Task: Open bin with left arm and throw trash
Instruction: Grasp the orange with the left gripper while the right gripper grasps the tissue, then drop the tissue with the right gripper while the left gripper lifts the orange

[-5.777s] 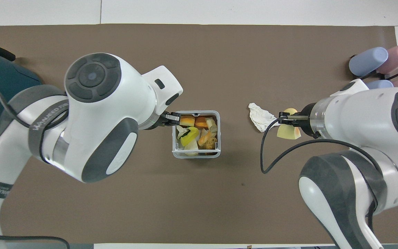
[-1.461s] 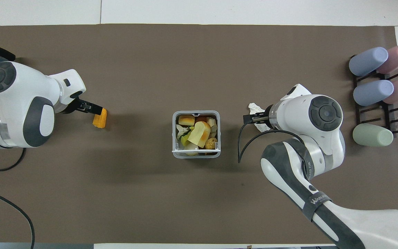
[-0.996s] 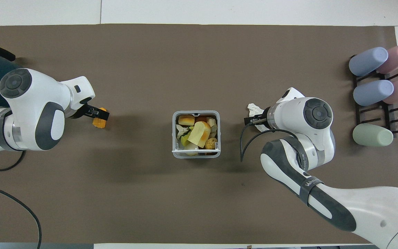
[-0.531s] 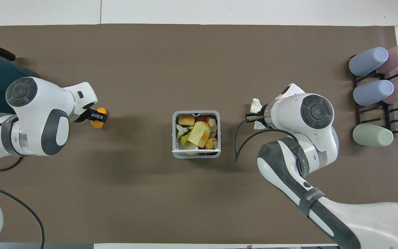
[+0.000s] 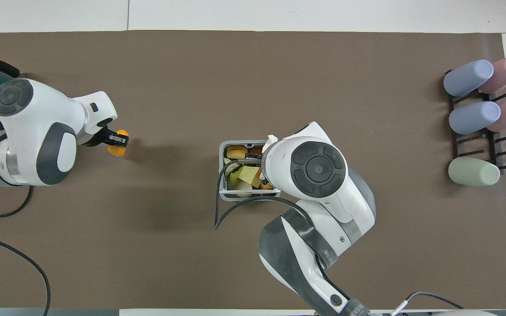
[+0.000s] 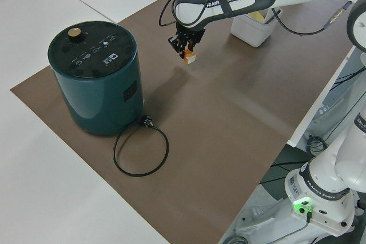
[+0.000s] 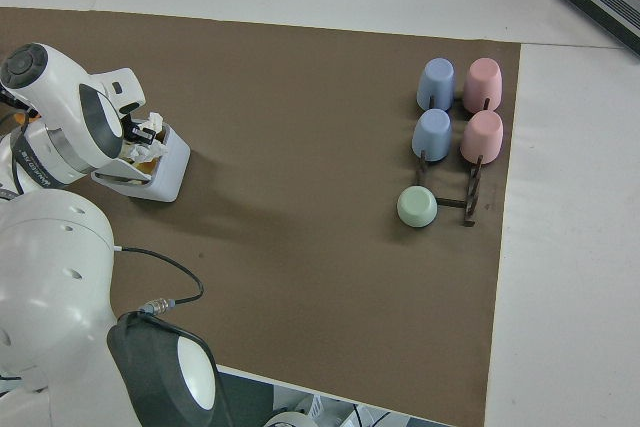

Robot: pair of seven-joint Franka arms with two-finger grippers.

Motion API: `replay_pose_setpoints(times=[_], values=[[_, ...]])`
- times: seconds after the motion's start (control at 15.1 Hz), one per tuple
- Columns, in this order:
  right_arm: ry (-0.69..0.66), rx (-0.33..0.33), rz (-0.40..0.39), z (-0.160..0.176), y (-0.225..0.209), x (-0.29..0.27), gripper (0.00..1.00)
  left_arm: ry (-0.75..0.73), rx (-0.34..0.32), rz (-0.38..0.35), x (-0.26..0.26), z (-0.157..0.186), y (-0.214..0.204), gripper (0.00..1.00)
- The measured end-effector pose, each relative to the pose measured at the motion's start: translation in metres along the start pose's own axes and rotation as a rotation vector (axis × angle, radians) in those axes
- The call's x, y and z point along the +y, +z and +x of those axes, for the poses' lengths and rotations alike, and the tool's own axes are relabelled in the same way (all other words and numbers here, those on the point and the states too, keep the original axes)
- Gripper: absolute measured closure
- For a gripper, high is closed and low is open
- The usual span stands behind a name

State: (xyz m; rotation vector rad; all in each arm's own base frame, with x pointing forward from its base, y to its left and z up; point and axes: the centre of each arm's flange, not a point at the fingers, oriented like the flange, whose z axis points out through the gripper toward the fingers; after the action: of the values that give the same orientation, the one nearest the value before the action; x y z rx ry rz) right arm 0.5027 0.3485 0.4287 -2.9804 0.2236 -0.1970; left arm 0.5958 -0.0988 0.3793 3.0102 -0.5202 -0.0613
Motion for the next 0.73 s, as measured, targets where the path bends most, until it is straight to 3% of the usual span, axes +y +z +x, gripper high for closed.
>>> replay_pose_setpoints(times=[0.2, 0.4, 0.73], values=[[-0.009, -0.01, 0.012, -0.01, 0.003, -0.013, 0.94, -0.047, -0.004, -0.043, 0.01, 0.009, -0.061, 0.65], [-0.002, -0.003, 0.029, -0.013, 0.002, -0.019, 0.94, -0.078, -0.006, -0.052, 0.035, 0.014, -0.079, 0.65], [0.033, -0.007, 0.037, -0.025, 0.001, -0.032, 0.49, -0.114, -0.014, -0.059, 0.076, 0.018, -0.076, 0.65]])
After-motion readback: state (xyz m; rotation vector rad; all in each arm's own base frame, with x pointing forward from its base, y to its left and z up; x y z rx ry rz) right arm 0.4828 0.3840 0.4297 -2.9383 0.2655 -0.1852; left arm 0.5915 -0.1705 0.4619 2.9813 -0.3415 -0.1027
